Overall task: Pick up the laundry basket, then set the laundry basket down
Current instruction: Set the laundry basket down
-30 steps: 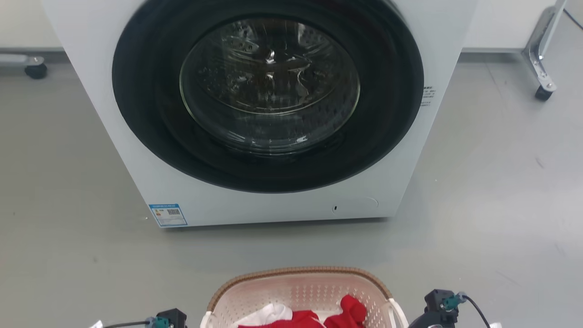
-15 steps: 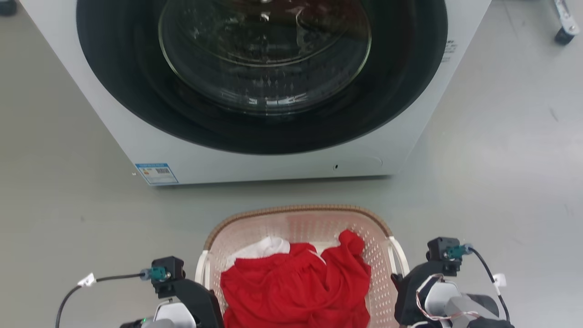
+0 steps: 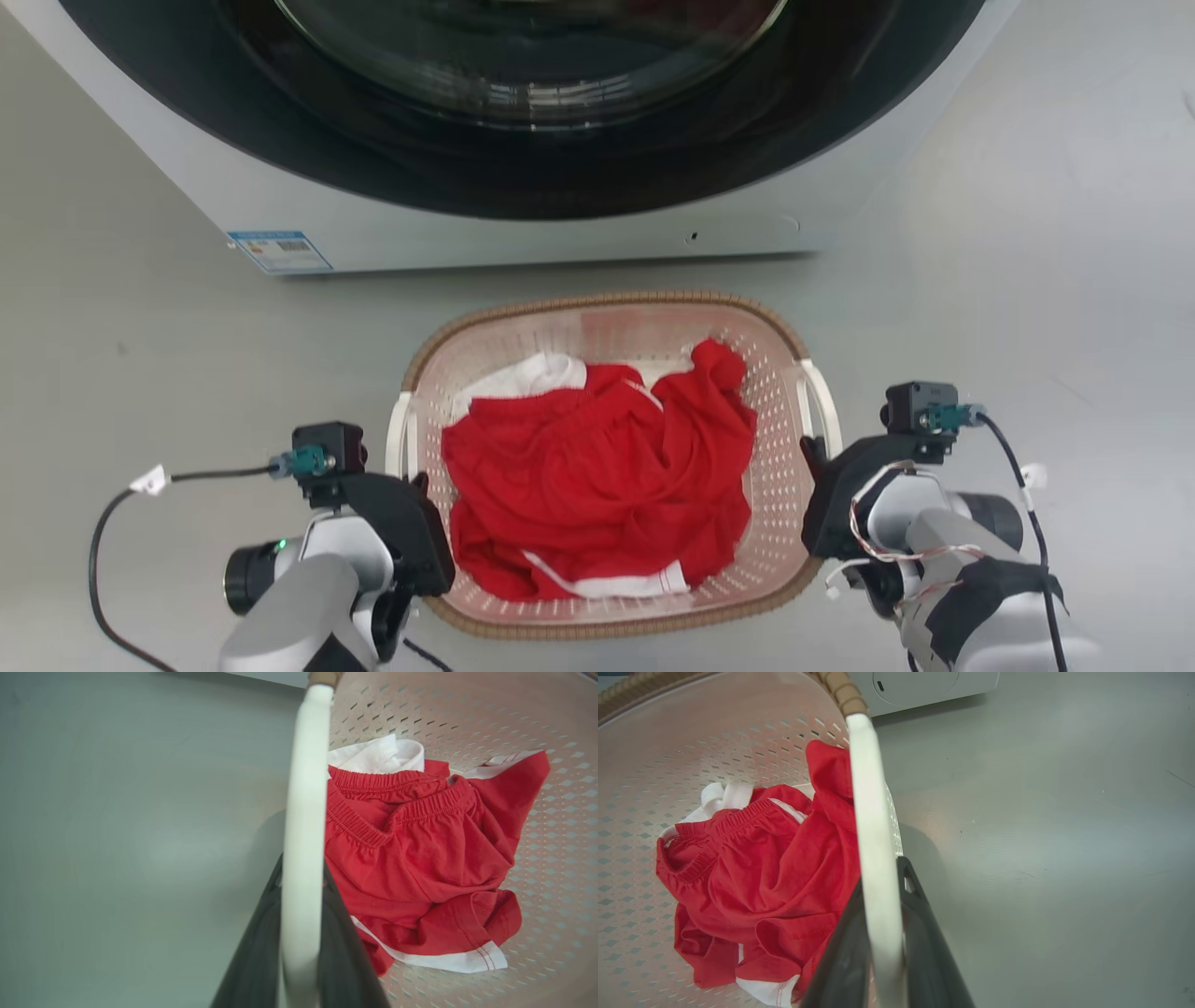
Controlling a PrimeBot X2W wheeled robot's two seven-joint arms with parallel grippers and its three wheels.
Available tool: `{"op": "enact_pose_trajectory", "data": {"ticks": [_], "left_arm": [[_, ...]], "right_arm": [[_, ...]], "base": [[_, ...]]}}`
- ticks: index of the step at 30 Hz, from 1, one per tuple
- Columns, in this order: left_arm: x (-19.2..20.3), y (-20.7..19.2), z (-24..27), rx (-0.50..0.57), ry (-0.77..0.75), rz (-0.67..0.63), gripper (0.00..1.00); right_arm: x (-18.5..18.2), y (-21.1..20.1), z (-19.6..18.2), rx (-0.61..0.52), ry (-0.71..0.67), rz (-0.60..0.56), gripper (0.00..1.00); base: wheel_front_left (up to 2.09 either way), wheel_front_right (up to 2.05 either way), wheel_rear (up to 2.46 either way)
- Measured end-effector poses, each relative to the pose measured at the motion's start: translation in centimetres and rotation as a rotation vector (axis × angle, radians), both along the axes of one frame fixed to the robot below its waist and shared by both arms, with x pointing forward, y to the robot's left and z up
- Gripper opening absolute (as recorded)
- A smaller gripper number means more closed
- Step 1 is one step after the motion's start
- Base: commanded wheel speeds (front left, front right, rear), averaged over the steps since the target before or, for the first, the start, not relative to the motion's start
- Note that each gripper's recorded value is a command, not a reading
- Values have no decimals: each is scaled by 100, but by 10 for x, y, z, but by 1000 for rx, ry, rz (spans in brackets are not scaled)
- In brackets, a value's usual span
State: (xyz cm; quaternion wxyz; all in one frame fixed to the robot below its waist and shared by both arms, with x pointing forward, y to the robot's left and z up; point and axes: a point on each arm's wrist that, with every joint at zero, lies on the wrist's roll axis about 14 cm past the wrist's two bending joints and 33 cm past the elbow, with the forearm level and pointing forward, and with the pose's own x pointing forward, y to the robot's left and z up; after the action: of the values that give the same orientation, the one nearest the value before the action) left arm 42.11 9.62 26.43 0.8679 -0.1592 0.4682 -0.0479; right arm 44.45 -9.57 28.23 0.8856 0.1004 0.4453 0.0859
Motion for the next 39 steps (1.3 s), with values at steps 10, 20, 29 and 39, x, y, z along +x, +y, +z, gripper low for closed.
{"op": "enact_pose_trajectory", "data": {"ticks": [10,20,29,39], "left_arm": [[34,-3,-24,29,-32,-24,0],[54,-4,-58,46,-40,-25,0],[62,-5,-86,49,-30,-26,0],[57,-2,-109,58,-5,-20,0]], "right_arm": [[31,-6,-27,-21,-15,-6,0],[54,-7,-59,-39,-32,-1,0],[62,-9,-90,-46,-26,-7,0],[58,-8,-115,-46,-7,-12,0]], "base": [[0,0,0],[0,0,0],[0,0,0],[0,0,0]]}}
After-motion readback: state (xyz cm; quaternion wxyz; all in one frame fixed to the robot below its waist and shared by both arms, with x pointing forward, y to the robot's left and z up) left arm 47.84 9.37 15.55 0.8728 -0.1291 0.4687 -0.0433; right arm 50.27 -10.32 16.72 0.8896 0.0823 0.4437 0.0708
